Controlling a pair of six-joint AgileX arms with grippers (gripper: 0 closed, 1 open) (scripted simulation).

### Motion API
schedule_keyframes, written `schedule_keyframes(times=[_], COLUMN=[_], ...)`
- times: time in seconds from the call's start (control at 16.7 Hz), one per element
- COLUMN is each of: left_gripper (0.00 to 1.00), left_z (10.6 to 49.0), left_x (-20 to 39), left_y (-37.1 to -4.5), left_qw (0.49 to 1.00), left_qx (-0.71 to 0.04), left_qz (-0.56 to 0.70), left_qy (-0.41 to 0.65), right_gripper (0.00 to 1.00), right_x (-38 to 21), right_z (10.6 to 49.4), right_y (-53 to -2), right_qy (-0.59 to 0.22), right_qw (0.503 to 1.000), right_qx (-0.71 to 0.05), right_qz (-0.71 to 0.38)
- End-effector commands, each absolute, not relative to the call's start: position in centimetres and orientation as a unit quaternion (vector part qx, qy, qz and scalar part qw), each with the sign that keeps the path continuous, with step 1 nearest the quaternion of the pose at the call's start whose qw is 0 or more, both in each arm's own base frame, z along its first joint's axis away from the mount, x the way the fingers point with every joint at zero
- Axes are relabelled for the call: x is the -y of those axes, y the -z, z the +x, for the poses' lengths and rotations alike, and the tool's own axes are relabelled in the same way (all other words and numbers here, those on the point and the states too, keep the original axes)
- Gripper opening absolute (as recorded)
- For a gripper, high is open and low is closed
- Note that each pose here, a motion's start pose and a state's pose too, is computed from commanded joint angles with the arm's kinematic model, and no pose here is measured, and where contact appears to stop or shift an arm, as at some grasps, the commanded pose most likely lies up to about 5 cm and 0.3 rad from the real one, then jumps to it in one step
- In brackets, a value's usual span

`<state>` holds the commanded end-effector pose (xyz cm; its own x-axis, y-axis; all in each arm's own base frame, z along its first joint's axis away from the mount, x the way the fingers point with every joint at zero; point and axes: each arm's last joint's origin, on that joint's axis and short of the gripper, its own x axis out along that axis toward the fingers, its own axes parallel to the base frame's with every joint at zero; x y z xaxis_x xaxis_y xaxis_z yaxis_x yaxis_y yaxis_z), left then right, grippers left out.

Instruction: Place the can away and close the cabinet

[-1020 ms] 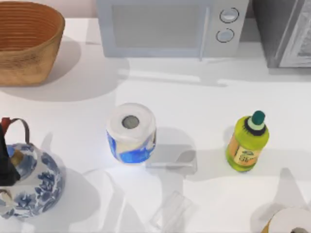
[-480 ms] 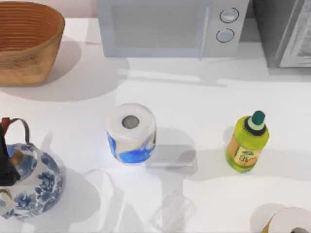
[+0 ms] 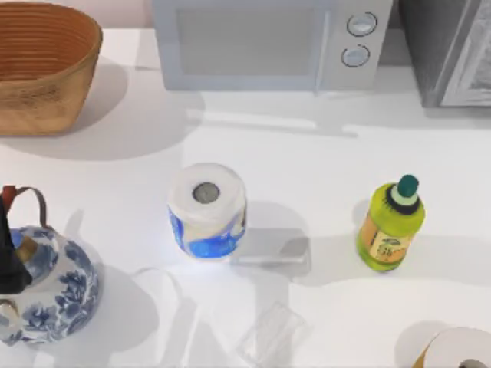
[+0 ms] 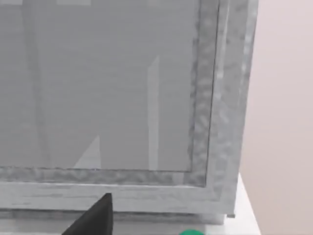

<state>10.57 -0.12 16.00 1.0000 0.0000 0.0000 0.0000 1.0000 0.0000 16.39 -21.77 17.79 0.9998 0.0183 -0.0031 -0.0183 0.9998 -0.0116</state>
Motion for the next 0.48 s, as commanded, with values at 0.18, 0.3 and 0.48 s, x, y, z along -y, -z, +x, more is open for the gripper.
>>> schedule_keyframes(times=[0.18, 0.3, 0.48], left_gripper=[1.0, 1.0, 1.0], left_z=[10.6, 10.6, 10.6], left_x=[0.1, 0.1, 0.1], left_y=[-16.0, -16.0, -16.0], left_qw=[1.0, 1.0, 1.0], left_qx=[0.0, 0.0, 0.0], left_qz=[0.0, 0.0, 0.0], left_qy=[0.0, 0.0, 0.0], right_gripper=[1.0, 1.0, 1.0], right_x=[24.3, 26.0, 27.4], right_z=[17.8, 18.8, 19.7], right_y=[-21.3, -24.7, -31.0], right_qy=[-0.019, -0.025, -0.029], right_qw=[1.0, 1.0, 0.999], right_qx=[-0.001, -0.004, -0.015], right_qz=[-0.006, 0.001, 0.023])
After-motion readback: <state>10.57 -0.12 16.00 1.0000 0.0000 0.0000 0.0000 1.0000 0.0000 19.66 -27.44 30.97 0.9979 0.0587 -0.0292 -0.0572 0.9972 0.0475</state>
